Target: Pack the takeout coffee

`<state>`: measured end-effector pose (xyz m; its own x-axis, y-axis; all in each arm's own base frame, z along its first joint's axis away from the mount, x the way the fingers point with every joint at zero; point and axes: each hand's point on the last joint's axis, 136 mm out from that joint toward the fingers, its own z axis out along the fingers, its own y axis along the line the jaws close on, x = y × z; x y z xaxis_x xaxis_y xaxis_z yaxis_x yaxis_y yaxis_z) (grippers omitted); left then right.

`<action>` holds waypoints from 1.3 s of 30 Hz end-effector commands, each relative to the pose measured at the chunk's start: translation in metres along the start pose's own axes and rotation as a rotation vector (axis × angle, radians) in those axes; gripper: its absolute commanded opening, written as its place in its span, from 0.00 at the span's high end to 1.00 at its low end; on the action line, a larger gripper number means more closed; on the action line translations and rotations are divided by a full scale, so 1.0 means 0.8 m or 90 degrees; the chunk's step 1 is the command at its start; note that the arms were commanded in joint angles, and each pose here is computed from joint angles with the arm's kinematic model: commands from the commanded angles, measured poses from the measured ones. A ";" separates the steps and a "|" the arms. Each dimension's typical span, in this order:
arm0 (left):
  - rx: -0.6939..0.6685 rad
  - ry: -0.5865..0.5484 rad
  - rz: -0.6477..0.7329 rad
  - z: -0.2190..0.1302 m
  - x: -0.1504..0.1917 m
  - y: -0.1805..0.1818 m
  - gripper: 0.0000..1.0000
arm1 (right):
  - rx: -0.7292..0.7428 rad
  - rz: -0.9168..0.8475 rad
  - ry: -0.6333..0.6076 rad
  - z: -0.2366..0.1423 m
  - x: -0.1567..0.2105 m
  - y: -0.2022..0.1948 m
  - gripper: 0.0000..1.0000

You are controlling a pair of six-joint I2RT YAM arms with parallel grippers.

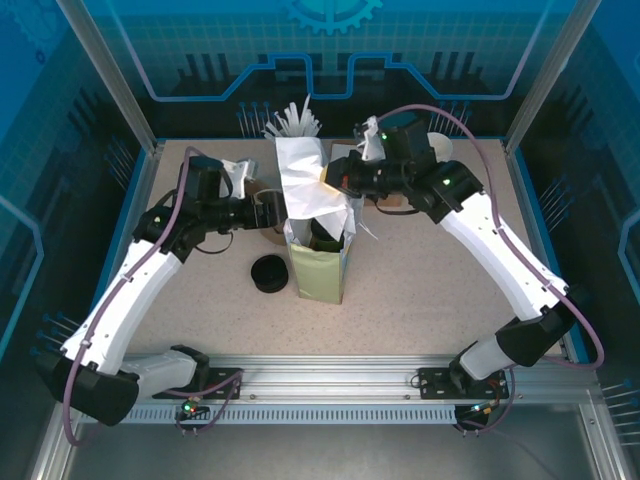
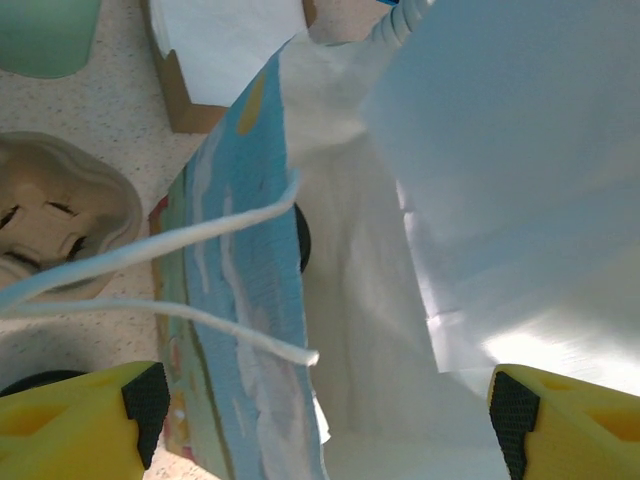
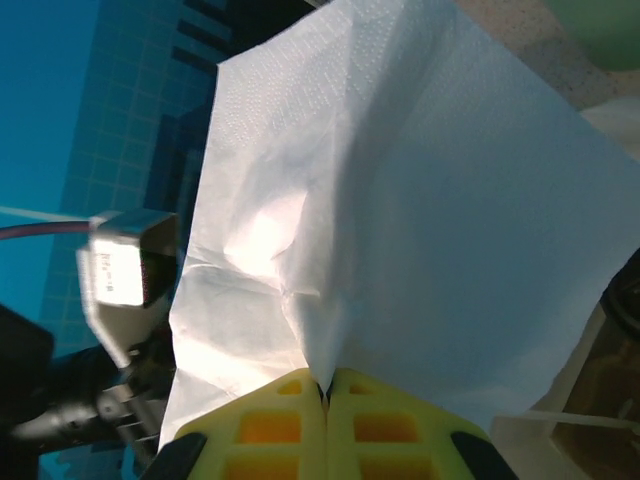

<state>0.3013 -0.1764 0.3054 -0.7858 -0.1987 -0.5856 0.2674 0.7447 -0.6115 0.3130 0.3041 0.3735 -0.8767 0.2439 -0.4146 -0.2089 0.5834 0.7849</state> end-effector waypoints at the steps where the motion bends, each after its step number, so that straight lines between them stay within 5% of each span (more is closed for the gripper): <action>1: 0.039 -0.005 -0.014 0.008 -0.010 -0.010 0.16 | -0.002 0.003 -0.033 0.008 -0.005 0.001 1.00; 15: 0.022 0.037 -0.046 0.048 -0.001 0.013 0.30 | 0.193 -0.032 -0.015 0.042 0.031 -0.088 1.00; 39: -0.014 0.064 -0.056 0.059 0.015 0.035 0.47 | 0.440 -0.143 0.061 0.051 0.060 -0.148 1.00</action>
<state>0.3287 -0.1911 0.2601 -0.8530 -0.2008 -0.4818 0.1936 0.7355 -0.6492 0.3161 0.2868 0.2425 -0.8887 0.0438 -0.4564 -0.0953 0.9560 0.2773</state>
